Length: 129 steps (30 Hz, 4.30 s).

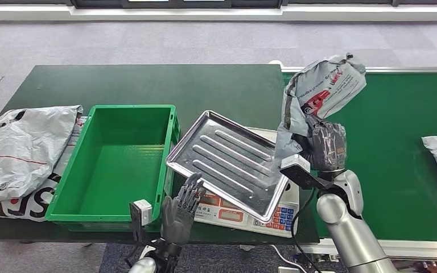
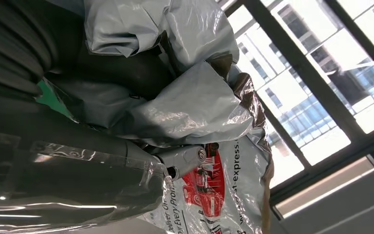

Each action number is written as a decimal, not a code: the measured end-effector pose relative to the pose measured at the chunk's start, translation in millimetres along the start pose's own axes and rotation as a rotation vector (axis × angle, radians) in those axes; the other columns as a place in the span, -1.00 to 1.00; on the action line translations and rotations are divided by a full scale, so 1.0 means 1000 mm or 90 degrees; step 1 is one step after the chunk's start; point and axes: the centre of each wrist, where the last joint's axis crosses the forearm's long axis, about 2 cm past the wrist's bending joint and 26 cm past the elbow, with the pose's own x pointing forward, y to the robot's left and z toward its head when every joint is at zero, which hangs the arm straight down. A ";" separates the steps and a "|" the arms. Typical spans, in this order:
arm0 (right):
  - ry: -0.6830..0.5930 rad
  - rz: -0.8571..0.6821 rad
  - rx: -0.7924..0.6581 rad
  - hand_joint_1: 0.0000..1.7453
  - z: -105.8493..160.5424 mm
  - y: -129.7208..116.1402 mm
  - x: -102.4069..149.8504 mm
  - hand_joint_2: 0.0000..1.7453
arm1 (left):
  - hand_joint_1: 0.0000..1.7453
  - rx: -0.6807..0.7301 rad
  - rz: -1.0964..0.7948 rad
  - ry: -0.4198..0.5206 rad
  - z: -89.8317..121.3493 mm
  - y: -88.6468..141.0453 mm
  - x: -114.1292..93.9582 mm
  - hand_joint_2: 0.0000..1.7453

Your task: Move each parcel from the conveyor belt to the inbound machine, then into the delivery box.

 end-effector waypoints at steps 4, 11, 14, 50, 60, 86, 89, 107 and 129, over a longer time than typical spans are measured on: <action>0.031 -0.062 0.031 1.00 0.004 0.016 0.001 1.00 | -1.00 0.074 -0.124 -0.097 -0.008 0.008 0.016 -1.00; 0.076 -0.133 0.068 1.00 0.022 0.049 0.008 1.00 | -1.00 0.271 -0.405 -0.369 -0.025 0.024 0.093 -1.00; 0.096 -0.158 0.070 1.00 0.026 0.061 0.015 1.00 | -1.00 0.313 -0.465 -0.505 -0.029 0.017 0.136 -1.00; 0.187 -0.120 0.118 -1.00 0.044 0.098 0.034 -1.00 | -1.00 0.398 -0.477 -0.755 -0.020 -0.010 0.229 -1.00; 0.188 -0.113 0.124 -1.00 0.047 0.099 0.033 -1.00 | -1.00 0.395 -0.481 -0.741 -0.021 -0.009 0.224 -1.00; 0.084 -0.165 0.033 -1.00 0.084 0.047 0.131 -1.00 | -1.00 0.377 -0.556 -0.674 -0.004 -0.006 0.201 -1.00; 0.072 -0.170 0.009 -1.00 0.083 0.039 0.136 0.50 | -1.00 0.375 -0.564 -0.667 -0.004 -0.006 0.198 -1.00; -0.084 -0.126 -0.235 -1.00 0.071 -0.013 0.171 1.00 | -1.00 0.322 -0.508 -0.586 -0.007 -0.016 0.164 -1.00; -0.204 0.086 -0.582 -1.00 0.023 -0.149 0.197 1.00 | -1.00 -0.347 -0.693 -0.275 -0.169 -0.138 0.098 -1.00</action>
